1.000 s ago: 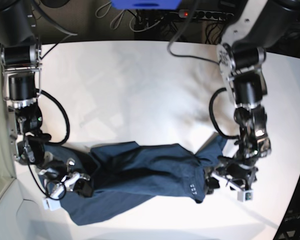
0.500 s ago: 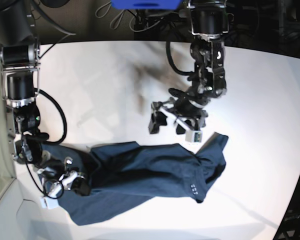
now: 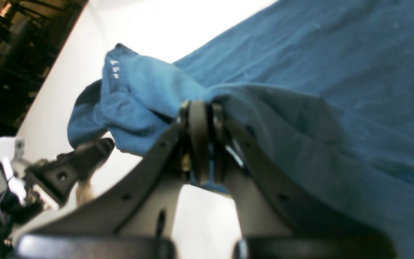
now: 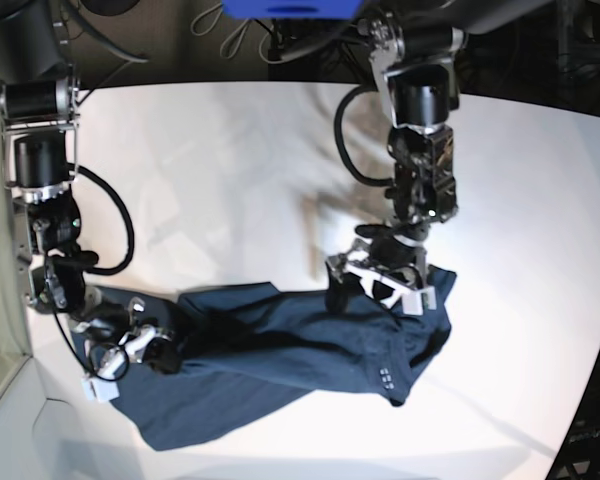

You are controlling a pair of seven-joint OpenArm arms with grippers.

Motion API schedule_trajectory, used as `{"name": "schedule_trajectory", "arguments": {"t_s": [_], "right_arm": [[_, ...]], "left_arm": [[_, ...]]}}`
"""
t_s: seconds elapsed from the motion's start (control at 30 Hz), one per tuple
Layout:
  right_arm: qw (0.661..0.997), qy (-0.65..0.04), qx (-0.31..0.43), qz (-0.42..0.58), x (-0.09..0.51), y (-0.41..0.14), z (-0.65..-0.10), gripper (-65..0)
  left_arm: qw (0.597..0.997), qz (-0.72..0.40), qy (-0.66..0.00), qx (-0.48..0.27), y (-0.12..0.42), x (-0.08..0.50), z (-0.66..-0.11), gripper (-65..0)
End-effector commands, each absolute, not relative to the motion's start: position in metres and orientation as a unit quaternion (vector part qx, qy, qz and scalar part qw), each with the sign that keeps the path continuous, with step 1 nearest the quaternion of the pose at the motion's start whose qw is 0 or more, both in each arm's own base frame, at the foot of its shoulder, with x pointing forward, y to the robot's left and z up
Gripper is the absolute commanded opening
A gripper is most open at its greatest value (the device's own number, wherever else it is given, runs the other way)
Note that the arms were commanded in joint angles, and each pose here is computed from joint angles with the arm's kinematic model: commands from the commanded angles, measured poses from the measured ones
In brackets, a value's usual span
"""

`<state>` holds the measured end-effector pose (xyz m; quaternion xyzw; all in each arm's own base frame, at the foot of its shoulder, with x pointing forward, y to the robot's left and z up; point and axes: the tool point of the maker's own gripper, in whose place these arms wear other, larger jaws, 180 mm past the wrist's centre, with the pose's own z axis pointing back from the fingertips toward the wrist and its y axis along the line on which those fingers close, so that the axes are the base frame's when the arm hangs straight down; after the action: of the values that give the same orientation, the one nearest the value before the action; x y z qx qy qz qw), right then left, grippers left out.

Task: Layout the t-shirt on the table in an organized manner, then fold the t-shirt properly
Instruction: 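Release the shirt with the left gripper and regrasp the folded edge, then drag the shirt with both grippers away from the robot's base, unfolding it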

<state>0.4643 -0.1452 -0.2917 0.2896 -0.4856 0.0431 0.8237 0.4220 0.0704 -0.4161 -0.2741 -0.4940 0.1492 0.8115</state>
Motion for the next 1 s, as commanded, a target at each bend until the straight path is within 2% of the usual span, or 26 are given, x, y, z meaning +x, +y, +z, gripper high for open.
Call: {"name": "schedule_trajectory", "arguments": {"t_s": [0.0,0.27,0.33,0.4,0.47,0.53,0.57,0.67,0.73,0.97], "right_arm": [[0.804,-0.518,0.287,0.047,0.475,-0.155,-0.264,-65.0],[0.805,-0.517,0.286,0.047,0.474,-0.156,-0.266,-65.0],[0.809,-0.512,0.286,0.046,0.471,-0.156,-0.272,-65.0],[0.81,-0.51,0.286,0.046,0.469,-0.155,-0.274,-65.0],[0.81,-0.51,0.286,0.045,0.469,-0.156,-0.274,-65.0],[0.81,-0.51,0.286,0.044,0.469,-0.156,-0.275,-65.0],[0.81,-0.511,0.285,0.043,0.47,-0.157,-0.275,-65.0],[0.81,-0.514,0.278,0.043,0.47,-0.165,-0.273,-65.0],[0.809,-0.517,0.277,0.042,0.471,-0.166,-0.271,-65.0],[0.805,-0.522,0.277,0.049,0.476,-0.165,-0.261,-65.0]], "left_arm": [[0.818,0.161,-0.479,-0.275,0.069,0.423,-0.422,-9.9],[0.831,0.165,-0.435,-0.306,0.041,0.437,-0.436,-10.8],[0.828,0.157,-0.442,-0.307,0.036,0.443,-0.432,-15.7],[0.826,0.145,-0.448,-0.309,0.029,0.444,-0.428,-28.3],[0.83,0.137,-0.443,-0.311,0.025,0.442,-0.43,-44.2],[0.847,0.129,-0.409,-0.313,0.02,0.427,-0.444,-61.5],[0.856,0.12,-0.391,-0.315,0.017,0.422,-0.448,-65.0],[0.88,0.09,-0.343,-0.316,0.02,0.395,-0.454,-62.7],[0.88,0.081,-0.342,-0.319,0.028,0.386,-0.44,-65.0],[0.869,0.024,-0.387,-0.306,0.058,0.35,-0.354,-64.7]]}}
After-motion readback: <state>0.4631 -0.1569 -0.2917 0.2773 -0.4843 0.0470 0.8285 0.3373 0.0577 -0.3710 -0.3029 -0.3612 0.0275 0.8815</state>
